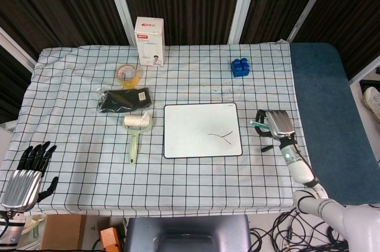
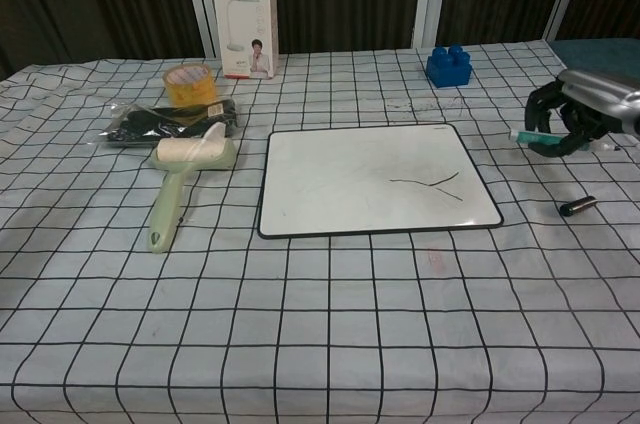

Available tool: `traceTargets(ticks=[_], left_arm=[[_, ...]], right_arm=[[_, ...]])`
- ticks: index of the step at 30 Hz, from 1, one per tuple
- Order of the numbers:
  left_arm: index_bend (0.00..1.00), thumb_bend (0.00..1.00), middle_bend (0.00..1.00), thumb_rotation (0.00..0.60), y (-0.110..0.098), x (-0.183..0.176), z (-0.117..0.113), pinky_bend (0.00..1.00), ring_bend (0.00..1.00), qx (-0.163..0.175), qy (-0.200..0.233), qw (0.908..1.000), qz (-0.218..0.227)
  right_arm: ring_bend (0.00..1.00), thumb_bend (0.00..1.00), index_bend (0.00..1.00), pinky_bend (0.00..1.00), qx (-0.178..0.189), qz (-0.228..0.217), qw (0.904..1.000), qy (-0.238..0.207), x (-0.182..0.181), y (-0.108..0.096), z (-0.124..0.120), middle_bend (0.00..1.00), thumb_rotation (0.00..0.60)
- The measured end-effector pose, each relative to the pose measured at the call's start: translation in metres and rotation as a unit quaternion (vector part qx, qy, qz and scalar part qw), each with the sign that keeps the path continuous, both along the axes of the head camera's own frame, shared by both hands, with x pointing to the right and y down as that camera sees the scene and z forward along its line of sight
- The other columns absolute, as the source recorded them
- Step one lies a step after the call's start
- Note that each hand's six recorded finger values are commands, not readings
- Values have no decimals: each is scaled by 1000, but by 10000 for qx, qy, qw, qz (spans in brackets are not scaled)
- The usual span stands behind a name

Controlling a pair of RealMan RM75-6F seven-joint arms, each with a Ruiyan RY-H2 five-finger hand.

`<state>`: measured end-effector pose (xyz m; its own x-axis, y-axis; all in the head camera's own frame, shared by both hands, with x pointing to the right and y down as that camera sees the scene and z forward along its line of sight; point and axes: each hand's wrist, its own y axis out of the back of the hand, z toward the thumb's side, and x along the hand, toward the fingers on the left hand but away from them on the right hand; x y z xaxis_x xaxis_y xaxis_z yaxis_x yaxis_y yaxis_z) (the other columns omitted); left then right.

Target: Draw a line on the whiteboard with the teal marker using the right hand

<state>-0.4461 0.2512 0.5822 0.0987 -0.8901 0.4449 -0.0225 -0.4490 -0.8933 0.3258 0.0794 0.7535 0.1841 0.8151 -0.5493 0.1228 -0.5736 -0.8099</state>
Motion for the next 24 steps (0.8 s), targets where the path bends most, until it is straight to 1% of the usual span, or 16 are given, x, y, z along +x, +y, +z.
traceTargets(ticks=[2,5,6,9,12,14,16,18,24], left_arm=[[0,404,0,600,1,0,-1,20,0,14,6,10000,0],[0,403,0,600,2,-1,-2,20,0,26,5,10000,-28],[0,403,0,600,2,-2,-2,20,0,28,5,10000,-36],[0,403,0,600,2,-2,-3,20,0,28,16,10000,-40],[0,403,0,600,2,-2,-3,20,0,27,22,10000,-46],[0,403,0,600,1,-3,-3,20,0,16,11,10000,-59],[0,402,0,600,1,-4,-3,20,0,12,4,10000,-68],[0,402,0,600,1,-4,-4,20,0,24,7,10000,-72],[0,402,0,600,1,-5,-6,20,0,37,20,10000,-87]], right_arm=[[641,437,899,668,-70,-49,9997,216,8,5,5,751,600],[579,435,797,643,-149,-150,9985,507,16,9,12,665,600],[567,434,776,638,-191,-168,9980,570,18,11,15,645,600],[505,429,660,599,-396,-148,9972,621,19,16,23,558,600],[379,407,408,501,-578,-199,9957,694,19,18,29,405,600],[279,393,206,459,-745,-251,9941,752,21,20,32,304,600],[239,384,119,455,-907,-254,9928,739,22,20,33,264,600],[226,379,88,453,-949,-238,9930,667,21,19,31,247,600],[219,378,64,451,-868,-153,9955,343,21,15,11,228,600]])
